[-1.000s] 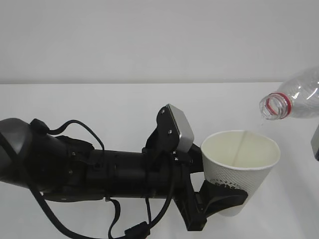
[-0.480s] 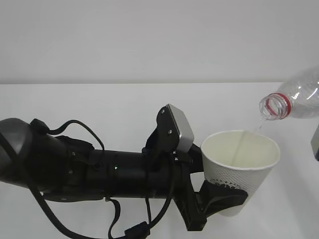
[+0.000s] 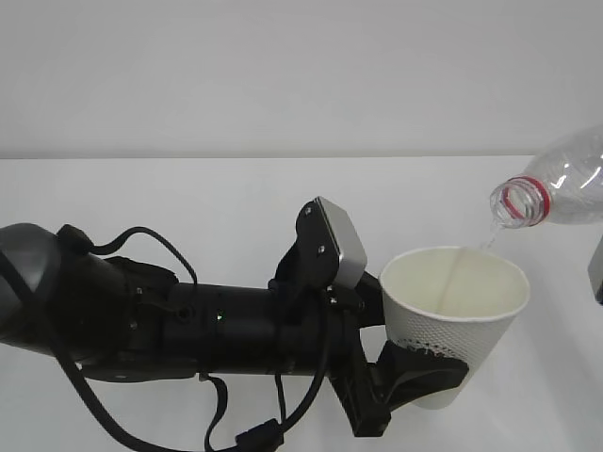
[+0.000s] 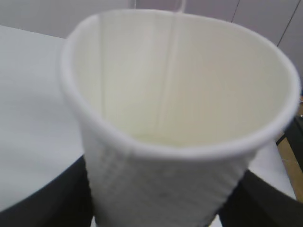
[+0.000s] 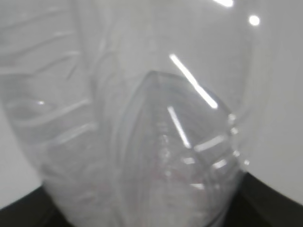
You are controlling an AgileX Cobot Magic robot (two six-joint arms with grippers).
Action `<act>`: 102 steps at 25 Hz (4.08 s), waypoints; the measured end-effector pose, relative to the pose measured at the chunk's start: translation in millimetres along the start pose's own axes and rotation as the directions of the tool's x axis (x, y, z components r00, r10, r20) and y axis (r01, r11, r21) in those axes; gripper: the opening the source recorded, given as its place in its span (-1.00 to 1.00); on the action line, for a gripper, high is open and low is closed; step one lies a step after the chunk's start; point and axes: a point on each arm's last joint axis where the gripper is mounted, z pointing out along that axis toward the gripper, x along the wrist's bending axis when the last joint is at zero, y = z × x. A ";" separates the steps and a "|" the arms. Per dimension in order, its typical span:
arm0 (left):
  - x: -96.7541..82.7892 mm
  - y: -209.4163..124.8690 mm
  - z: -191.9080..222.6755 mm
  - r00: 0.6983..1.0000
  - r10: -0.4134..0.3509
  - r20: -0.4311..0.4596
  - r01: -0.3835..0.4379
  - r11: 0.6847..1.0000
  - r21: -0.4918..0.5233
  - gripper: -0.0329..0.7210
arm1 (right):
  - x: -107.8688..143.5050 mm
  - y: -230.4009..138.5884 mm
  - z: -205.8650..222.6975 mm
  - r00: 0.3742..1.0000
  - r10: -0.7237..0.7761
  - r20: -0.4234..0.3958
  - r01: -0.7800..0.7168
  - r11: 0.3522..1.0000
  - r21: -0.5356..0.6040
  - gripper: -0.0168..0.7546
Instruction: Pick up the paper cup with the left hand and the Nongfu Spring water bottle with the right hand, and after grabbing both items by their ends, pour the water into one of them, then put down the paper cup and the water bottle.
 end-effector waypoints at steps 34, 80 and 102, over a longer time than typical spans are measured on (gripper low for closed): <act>0.0 0.0 0.0 1.000 0.000 0.000 0.000 1.000 0.000 0.46 | -0.4 0.0 0.0 1.000 -0.005 0.004 0.005 1.000 0.000 0.33; 0.0 0.0 0.0 1.000 0.000 0.000 0.000 1.000 0.000 0.46 | -0.9 -0.1 0.0 1.000 -0.026 0.010 0.026 1.000 0.001 0.33; 0.0 0.0 0.0 1.000 0.000 0.000 0.000 1.000 0.000 0.46 | -1.1 -0.1 0.0 1.000 -0.026 0.012 0.026 1.000 0.001 0.33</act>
